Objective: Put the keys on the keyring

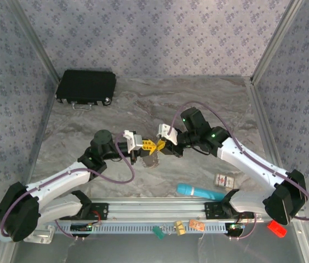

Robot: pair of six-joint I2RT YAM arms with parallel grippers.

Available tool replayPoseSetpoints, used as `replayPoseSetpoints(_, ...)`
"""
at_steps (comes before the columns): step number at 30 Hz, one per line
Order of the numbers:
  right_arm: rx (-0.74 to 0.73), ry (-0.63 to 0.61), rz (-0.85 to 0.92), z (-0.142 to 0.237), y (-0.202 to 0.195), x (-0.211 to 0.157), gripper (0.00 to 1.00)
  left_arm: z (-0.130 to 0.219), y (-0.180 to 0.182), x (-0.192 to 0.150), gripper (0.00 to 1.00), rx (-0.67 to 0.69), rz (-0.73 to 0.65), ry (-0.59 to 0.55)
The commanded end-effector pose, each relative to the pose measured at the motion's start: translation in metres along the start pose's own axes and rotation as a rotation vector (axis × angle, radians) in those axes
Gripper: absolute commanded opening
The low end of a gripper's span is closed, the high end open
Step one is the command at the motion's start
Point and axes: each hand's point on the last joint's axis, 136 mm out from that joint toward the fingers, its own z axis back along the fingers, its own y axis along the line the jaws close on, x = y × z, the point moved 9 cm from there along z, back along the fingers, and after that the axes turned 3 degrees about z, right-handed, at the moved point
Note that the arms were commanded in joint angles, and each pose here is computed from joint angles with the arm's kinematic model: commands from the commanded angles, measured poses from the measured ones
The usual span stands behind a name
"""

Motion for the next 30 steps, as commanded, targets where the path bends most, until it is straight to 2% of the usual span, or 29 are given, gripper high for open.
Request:
replayPoseSetpoints(1, -0.027, -0.039, 0.006, 0.010, -0.001, 0.004, 0.20, 0.000, -0.006, 0.031, 0.00, -0.057, -0.087, -0.124)
replayPoseSetpoints(16, -0.019, -0.108, 0.040, 0.023, 0.011, 0.009, 0.28, -0.002, -0.003, 0.020, 0.00, -0.033, -0.071, -0.099)
replayPoseSetpoints(30, -0.018, -0.135, 0.060, 0.019, 0.009, 0.016, 0.25, -0.003, -0.003, 0.019, 0.00, -0.036, -0.066, -0.095)
